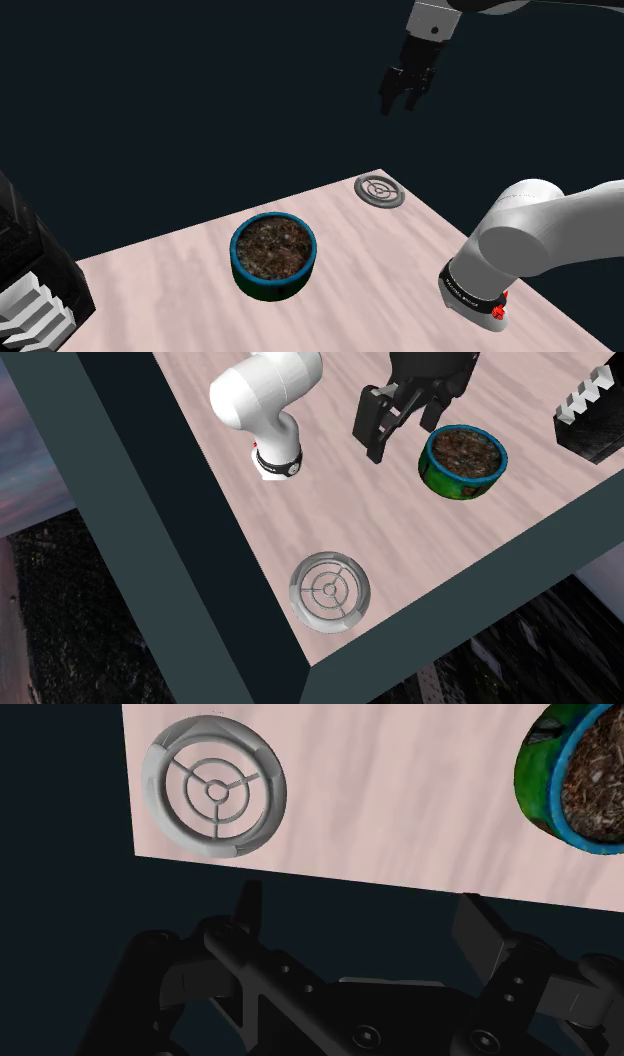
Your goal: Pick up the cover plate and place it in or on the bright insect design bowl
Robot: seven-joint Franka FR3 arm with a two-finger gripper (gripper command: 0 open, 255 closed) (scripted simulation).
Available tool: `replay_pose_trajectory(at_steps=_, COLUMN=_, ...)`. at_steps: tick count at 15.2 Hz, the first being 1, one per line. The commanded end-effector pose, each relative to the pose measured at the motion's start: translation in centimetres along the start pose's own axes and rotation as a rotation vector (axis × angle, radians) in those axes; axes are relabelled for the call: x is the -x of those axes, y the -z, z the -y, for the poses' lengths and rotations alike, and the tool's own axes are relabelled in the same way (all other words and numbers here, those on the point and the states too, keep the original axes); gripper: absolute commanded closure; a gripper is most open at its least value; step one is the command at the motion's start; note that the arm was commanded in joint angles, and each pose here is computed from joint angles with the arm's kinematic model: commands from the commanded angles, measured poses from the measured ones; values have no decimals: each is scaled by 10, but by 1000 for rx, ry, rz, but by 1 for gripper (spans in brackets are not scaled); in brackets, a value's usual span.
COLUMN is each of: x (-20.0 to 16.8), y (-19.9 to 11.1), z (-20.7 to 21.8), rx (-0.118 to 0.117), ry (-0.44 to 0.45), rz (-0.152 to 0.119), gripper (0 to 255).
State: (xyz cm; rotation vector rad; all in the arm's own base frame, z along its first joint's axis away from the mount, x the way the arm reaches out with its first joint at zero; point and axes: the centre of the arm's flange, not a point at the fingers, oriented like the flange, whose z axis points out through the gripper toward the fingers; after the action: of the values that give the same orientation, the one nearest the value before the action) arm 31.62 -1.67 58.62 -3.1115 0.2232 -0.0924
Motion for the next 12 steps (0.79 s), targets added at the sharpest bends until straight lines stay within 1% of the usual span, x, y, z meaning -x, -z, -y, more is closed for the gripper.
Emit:
replay_pose_trajectory(at_steps=1, x=0, y=0, z=0, rx=0, ry=0, rz=0, gripper=0)
replay_pose_trajectory(at_steps=12, x=-10, y=-120, z=-76, rx=39, ry=137, rz=8, gripper=0)
